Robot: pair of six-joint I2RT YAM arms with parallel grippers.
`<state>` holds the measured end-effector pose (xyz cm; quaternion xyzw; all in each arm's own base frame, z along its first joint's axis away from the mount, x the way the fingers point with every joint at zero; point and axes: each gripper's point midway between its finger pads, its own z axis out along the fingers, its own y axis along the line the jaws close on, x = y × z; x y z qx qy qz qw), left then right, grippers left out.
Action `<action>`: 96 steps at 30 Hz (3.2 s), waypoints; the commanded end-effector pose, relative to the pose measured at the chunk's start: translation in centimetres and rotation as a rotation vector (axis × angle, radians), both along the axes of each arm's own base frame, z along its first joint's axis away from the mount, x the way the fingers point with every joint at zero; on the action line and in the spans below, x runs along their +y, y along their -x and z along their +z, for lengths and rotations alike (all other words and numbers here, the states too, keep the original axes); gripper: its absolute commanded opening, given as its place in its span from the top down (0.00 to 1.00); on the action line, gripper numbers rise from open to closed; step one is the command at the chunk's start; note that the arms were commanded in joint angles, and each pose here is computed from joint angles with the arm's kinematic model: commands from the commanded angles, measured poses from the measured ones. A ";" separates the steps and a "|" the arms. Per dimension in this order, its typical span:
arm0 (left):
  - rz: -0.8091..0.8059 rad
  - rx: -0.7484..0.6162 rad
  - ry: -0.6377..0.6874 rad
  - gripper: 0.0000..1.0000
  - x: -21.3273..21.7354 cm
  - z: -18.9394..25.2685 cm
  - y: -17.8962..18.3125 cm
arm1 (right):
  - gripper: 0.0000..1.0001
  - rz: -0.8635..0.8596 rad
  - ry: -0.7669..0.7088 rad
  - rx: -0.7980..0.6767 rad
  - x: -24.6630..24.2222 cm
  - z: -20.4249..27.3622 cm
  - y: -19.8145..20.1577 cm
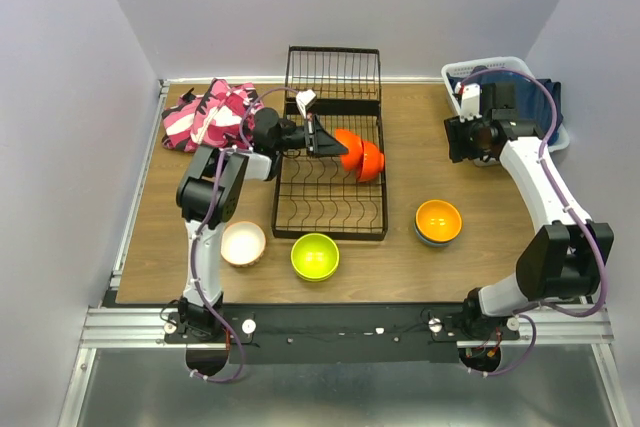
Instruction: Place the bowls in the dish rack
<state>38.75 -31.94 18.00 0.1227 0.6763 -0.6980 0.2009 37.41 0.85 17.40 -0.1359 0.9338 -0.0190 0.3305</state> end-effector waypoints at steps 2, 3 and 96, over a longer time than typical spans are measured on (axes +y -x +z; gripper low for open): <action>-0.211 -0.080 0.136 1.00 0.3 3.1 3.6 | 0.36 -0.006 0.027 0.007 -0.3 0.5 -0.5; -0.217 -0.060 0.129 1.00 0.3 2.8 3.6 | 0.36 -0.005 0.025 0.007 -0.3 0.5 -0.6; 0.016 -0.080 -0.463 0.39 -0.2 -6.5 -1.2 | 0.35 0.044 -0.006 0.009 1.6 0.8 -1.4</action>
